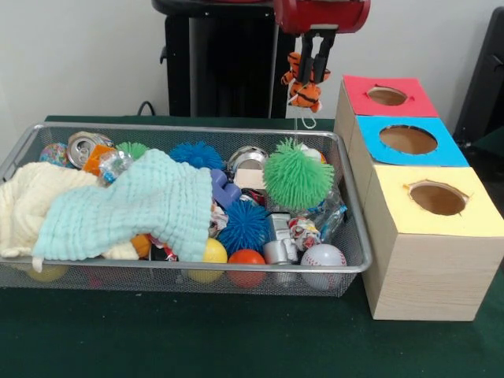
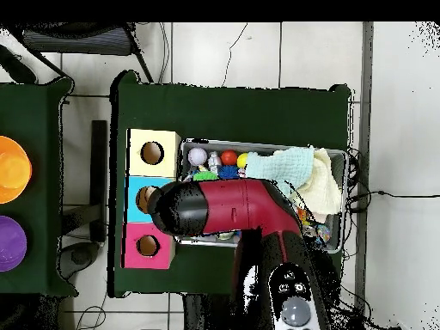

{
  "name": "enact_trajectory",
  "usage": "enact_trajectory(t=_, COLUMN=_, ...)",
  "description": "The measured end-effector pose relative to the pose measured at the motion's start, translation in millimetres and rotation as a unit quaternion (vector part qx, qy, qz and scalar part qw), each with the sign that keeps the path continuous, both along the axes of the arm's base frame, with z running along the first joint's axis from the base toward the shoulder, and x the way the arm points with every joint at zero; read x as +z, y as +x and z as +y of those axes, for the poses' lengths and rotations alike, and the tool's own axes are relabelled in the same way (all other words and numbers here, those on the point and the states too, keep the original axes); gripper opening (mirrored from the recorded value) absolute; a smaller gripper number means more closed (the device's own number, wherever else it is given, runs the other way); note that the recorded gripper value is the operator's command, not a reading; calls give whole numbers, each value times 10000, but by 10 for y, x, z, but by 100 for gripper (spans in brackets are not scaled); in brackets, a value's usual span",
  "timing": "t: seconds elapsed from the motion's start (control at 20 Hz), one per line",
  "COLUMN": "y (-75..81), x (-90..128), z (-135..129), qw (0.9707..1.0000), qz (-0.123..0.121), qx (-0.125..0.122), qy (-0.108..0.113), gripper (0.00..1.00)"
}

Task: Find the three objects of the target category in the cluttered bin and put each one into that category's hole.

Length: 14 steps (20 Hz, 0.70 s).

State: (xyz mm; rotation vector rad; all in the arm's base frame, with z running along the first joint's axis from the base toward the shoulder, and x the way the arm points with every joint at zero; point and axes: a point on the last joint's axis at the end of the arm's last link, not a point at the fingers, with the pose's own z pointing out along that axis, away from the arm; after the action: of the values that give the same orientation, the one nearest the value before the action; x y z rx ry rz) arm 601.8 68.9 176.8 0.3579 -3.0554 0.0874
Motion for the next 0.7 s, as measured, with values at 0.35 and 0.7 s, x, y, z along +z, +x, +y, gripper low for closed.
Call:
enact_trajectory(t=0.35, y=-298, x=-111, z=183, qw=9996, qz=249, qx=-143, qy=60, gripper=0)
enact_trajectory(t=0.7, y=-596, x=-310, z=374, qw=9988, qz=219, qx=-424, qy=115, gripper=0)
